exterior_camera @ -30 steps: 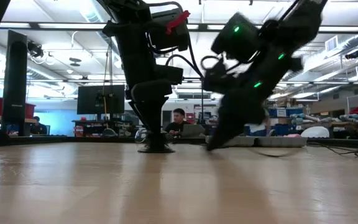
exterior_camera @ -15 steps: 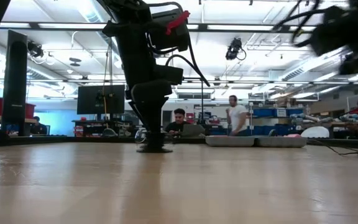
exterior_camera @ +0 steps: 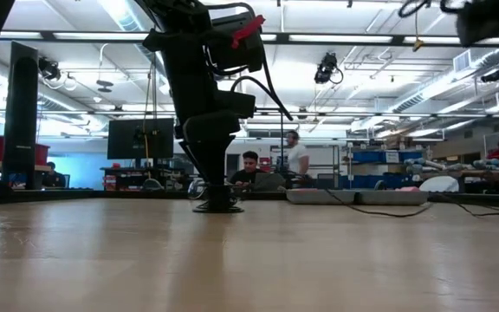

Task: Coil cords
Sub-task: Uncoil the black wire from the spool

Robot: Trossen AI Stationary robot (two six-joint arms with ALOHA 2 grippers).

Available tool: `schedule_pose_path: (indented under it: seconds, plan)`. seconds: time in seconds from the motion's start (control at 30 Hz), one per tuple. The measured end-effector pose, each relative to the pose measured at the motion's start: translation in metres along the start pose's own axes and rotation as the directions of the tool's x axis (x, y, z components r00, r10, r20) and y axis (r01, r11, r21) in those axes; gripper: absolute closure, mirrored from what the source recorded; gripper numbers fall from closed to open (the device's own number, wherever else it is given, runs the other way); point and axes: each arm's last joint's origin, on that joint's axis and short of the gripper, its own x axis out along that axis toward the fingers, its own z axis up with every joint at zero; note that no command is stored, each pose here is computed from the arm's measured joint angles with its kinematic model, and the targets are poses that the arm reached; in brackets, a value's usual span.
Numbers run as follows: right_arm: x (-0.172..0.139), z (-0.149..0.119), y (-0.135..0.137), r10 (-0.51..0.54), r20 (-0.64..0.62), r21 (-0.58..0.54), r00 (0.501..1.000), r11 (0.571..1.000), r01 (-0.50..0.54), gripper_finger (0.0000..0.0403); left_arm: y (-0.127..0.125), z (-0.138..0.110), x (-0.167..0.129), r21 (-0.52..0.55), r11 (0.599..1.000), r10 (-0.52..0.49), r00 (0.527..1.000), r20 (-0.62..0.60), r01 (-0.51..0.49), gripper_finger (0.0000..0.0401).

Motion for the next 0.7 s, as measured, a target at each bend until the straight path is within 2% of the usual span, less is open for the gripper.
schedule_pose_path:
  seconds: [0.07,0.13,0.23,0.3,0.43,0.7]
  plan:
    - [0.0,0.005,0.003,-0.012,0.134,-0.023,0.991,1.0,0.015,0.0383,0.0,0.0,0.0,0.0,1.0,0.0,1.0,0.0,0.0,0.0034]
    - [0.0,0.013,0.009,-0.017,0.291,-0.052,0.957,0.998,0.034,0.0369,0.0,0.0,0.0,-0.001,1.0,0.0,1.0,0.001,0.0,0.0034]
    - [0.004,0.027,0.02,-0.03,0.509,-0.105,0.861,0.99,0.097,0.0342,0.0,0.0,0.0,-0.001,1.0,-0.001,1.0,0.003,0.001,0.0034]
    - [0.014,0.039,0.027,-0.035,0.604,-0.127,0.796,0.982,0.14,0.0323,0.0,0.0,0.0,-0.001,1.0,-0.001,1.0,0.003,0.001,0.0034]
    - [0.043,0.069,0.035,-0.012,0.681,-0.166,0.732,0.971,0.17,0.029,0.0,0.001,0.0,-0.002,1.0,-0.002,1.0,0.005,0.002,0.0034]
    - [0.109,0.144,0.029,0.044,0.716,-0.242,0.697,0.952,0.188,0.0261,-0.001,0.002,0.0,-0.006,1.0,-0.011,1.0,0.016,0.012,0.0034]
